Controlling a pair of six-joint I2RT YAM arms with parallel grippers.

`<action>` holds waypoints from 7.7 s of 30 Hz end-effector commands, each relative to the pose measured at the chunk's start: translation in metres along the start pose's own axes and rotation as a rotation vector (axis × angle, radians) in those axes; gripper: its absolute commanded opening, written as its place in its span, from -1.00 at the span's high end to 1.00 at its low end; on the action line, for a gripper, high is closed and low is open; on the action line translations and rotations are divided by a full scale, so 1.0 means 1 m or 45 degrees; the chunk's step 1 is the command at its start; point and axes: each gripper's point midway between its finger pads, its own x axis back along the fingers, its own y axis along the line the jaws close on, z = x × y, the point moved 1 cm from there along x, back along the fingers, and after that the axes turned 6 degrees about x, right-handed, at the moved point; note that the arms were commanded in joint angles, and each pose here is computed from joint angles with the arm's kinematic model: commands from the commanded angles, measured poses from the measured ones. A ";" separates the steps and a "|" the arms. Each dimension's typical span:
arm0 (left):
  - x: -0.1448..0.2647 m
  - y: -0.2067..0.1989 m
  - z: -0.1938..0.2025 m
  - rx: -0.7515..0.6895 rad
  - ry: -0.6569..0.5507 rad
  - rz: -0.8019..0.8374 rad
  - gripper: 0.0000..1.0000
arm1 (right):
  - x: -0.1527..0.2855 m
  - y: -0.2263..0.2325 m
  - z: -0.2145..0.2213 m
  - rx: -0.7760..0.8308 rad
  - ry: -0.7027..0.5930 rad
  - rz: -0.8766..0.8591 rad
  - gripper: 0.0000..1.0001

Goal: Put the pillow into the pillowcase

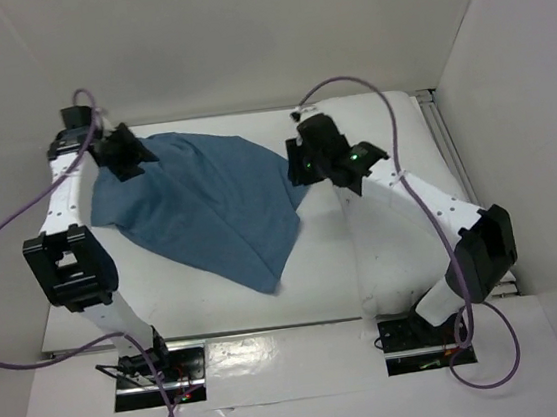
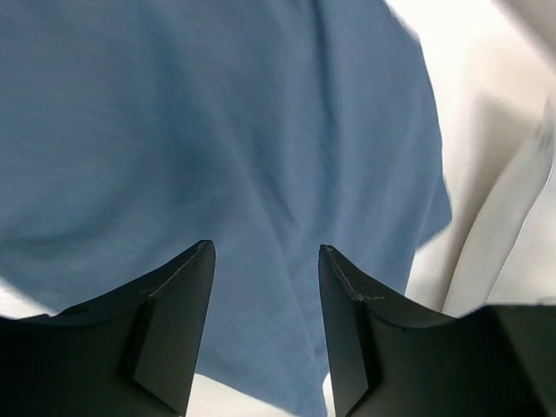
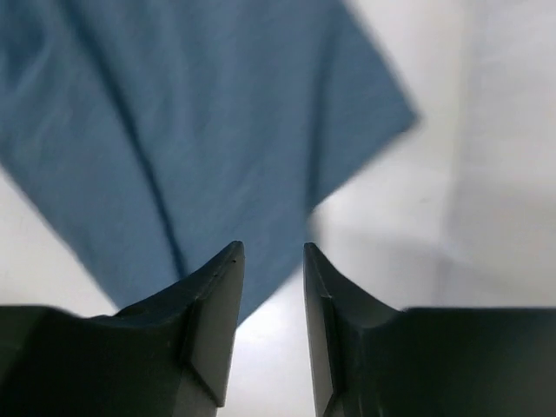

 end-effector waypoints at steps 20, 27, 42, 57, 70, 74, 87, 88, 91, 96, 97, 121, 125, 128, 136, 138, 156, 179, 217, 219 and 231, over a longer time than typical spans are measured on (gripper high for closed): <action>-0.087 -0.157 0.332 -0.859 0.503 -0.018 -0.69 | 0.106 -0.186 -0.007 -0.482 -0.152 0.384 -0.45; -0.118 -0.160 0.344 -0.946 0.450 -0.121 -0.66 | 0.105 -0.186 -0.004 -0.479 -0.138 0.368 -0.47; -0.132 -0.142 0.344 -1.028 0.441 -0.253 0.29 | 0.105 -0.191 -0.008 -0.491 -0.154 0.373 -0.47; -0.047 -0.168 0.226 -0.732 0.452 0.050 1.00 | 0.070 -0.186 -0.063 -0.297 -0.098 0.475 -0.83; -0.031 -0.157 0.190 -0.518 0.545 0.185 1.00 | -0.080 -0.204 -0.044 -0.282 0.174 0.438 0.03; -0.035 -0.146 0.182 -0.493 0.530 0.156 1.00 | -0.110 -0.156 -0.064 -0.194 0.155 0.217 1.00; -0.036 -0.122 0.161 -0.402 0.501 0.116 1.00 | -0.073 -0.007 -0.085 0.387 -0.048 0.025 -0.39; -0.036 -0.119 0.157 -0.393 0.494 0.112 1.00 | -0.058 -0.011 -0.091 0.303 -0.066 0.035 -0.70; -0.037 -0.117 0.159 -0.402 0.503 0.107 1.00 | -0.019 -0.028 -0.087 0.176 -0.100 0.104 -0.78; -0.041 -0.116 0.159 -0.402 0.503 0.107 1.00 | 0.023 -0.064 -0.022 0.000 0.040 0.314 -0.78; -0.041 -0.116 0.159 -0.402 0.503 0.107 1.00 | 0.030 -0.068 -0.011 -0.032 0.059 0.342 -0.78; -0.041 -0.108 0.144 -0.342 0.487 0.104 1.00 | 0.175 -0.166 0.120 -0.556 0.285 1.001 1.00; -0.042 -0.101 0.129 -0.278 0.454 0.090 1.00 | 0.187 -0.164 0.113 -0.574 0.204 0.974 1.00; -0.039 -0.095 0.118 -0.253 0.424 0.085 1.00 | 0.179 -0.161 0.094 -0.521 0.148 0.899 -0.10; -0.037 -0.091 0.111 -0.226 0.423 0.097 1.00 | 0.098 -0.088 -0.039 -0.450 -0.199 0.301 -0.79; -0.035 -0.092 0.109 -0.230 0.408 0.095 1.00 | 0.051 -0.075 -0.045 -0.377 -0.118 0.275 -0.83; -0.024 -0.088 0.114 -0.251 0.413 0.093 1.00 | -0.079 -0.047 -0.069 -0.345 -0.022 0.250 1.00; -0.045 -0.101 0.088 -0.271 0.400 0.125 1.00 | 0.075 0.076 0.063 0.038 0.115 -0.506 1.00; -0.007 -0.096 0.099 -0.345 0.389 0.139 1.00 | -0.007 0.113 0.053 0.230 0.468 -0.338 1.00; -0.008 -0.090 0.104 -0.337 0.410 0.124 1.00 | -0.008 0.129 0.050 0.262 0.474 -0.380 1.00; 0.020 -0.095 0.111 -0.375 0.388 0.191 1.00 | -0.049 0.162 0.044 0.343 0.483 -0.450 1.00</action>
